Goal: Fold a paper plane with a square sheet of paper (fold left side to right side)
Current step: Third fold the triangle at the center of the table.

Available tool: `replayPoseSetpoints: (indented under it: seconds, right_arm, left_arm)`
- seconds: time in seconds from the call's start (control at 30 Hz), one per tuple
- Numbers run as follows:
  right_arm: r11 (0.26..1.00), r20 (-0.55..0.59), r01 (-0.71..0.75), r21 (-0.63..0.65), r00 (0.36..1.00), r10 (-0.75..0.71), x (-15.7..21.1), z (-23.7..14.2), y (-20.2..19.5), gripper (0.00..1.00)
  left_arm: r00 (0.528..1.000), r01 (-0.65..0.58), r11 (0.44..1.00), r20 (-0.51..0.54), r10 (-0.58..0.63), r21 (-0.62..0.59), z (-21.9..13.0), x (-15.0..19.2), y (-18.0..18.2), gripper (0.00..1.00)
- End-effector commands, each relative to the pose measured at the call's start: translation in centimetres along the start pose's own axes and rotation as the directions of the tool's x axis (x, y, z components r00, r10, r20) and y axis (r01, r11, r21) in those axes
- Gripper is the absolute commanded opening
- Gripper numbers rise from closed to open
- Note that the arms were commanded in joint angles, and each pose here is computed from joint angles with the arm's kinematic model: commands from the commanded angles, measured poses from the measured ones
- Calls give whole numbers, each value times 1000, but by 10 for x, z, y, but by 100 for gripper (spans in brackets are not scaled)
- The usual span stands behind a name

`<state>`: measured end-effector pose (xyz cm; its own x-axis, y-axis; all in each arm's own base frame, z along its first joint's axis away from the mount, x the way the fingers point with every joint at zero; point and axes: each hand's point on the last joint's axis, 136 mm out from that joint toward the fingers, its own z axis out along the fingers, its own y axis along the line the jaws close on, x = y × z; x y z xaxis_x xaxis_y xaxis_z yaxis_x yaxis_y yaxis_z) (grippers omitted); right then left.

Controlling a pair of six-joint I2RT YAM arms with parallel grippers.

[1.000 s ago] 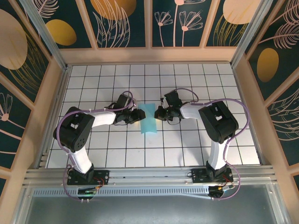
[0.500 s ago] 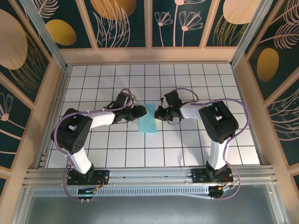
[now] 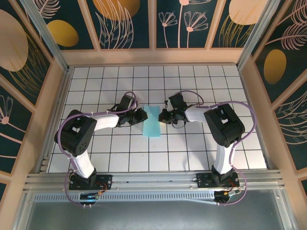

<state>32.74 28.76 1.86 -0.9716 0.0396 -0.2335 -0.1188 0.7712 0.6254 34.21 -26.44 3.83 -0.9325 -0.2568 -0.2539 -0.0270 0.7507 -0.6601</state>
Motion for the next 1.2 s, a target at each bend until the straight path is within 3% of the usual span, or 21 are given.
replayPoseSetpoints:
  seconds: [0.0, 0.2, 0.43, 0.57, 0.77, 1.17]
  right_arm:
    - [999, 5, 25, 34, 1000, -25, 0, 3, -5, 0]
    - [995, 108, 95, -5, 990, -94, -26, -17, 20, 18]
    - [973, 252, 229, 14, 941, -225, -38, -60, 39, 48]
    - [957, 341, 289, -5, 900, -270, -40, -91, 43, 60]
    - [899, 392, 435, 40, 821, -415, -22, -116, 52, 64]
    - [635, 252, 719, 283, 583, -773, 67, -81, 81, 69]
  left_arm:
    - [1000, 5, 1000, -8, -5, -7, -1, 4, 3, 7]
    - [1000, 13, 1000, 1, -13, 14, -6, 2, -3, 0]
    - [998, 52, 997, 26, -53, 55, -13, 0, -12, 0]
    - [996, 84, 994, 1, -85, 73, -11, 3, -16, 0]
    - [994, 106, 990, -21, -105, 96, -11, 5, -21, 0]
    - [993, 114, 988, -30, -111, 104, -12, 7, -23, 0]
